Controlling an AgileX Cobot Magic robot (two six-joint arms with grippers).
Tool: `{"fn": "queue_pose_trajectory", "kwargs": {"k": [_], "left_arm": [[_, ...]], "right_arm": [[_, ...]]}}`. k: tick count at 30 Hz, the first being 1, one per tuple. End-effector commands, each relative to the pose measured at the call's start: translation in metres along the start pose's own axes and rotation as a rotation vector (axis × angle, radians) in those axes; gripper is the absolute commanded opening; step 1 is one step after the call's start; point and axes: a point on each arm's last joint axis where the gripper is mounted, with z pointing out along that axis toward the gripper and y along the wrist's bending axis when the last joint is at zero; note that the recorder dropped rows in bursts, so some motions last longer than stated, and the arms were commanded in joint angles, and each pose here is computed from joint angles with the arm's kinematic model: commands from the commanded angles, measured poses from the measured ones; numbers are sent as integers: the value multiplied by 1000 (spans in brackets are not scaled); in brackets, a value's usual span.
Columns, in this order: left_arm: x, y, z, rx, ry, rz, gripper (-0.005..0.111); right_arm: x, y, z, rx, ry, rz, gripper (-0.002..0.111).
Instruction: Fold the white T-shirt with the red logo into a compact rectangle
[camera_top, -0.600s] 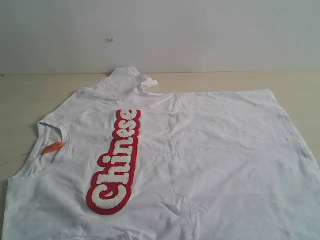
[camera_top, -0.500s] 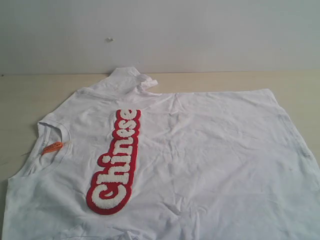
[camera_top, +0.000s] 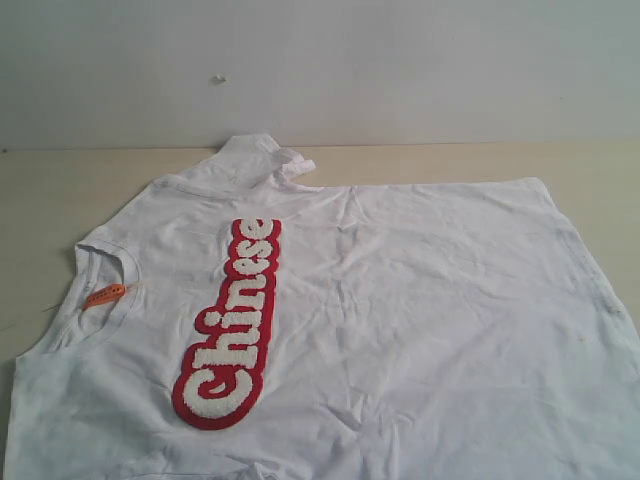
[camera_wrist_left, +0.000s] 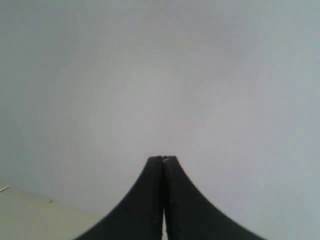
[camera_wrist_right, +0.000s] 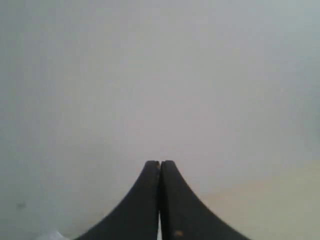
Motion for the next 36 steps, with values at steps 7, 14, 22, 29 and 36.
{"fn": "queue_pose_trajectory", "kwargs": {"k": [7, 14, 22, 29, 36], "left_arm": [[-100, -65, 23, 354, -151, 6, 0], [-152, -113, 79, 592, 55, 223, 0], [-127, -99, 164, 450, 343, 205, 0], [-50, -68, 219, 351, 606, 150, 0], [-4, -37, 249, 192, 672, 402, 0]], "right_arm": [[-99, 46, -13, -298, -394, 36, 0], [-189, 84, 5, -357, -360, -63, 0], [-192, 81, 88, -191, -73, -260, 0], [-123, 50, 184, -38, 244, -322, 0], [-50, 21, 254, 38, 499, -422, 0]]}}
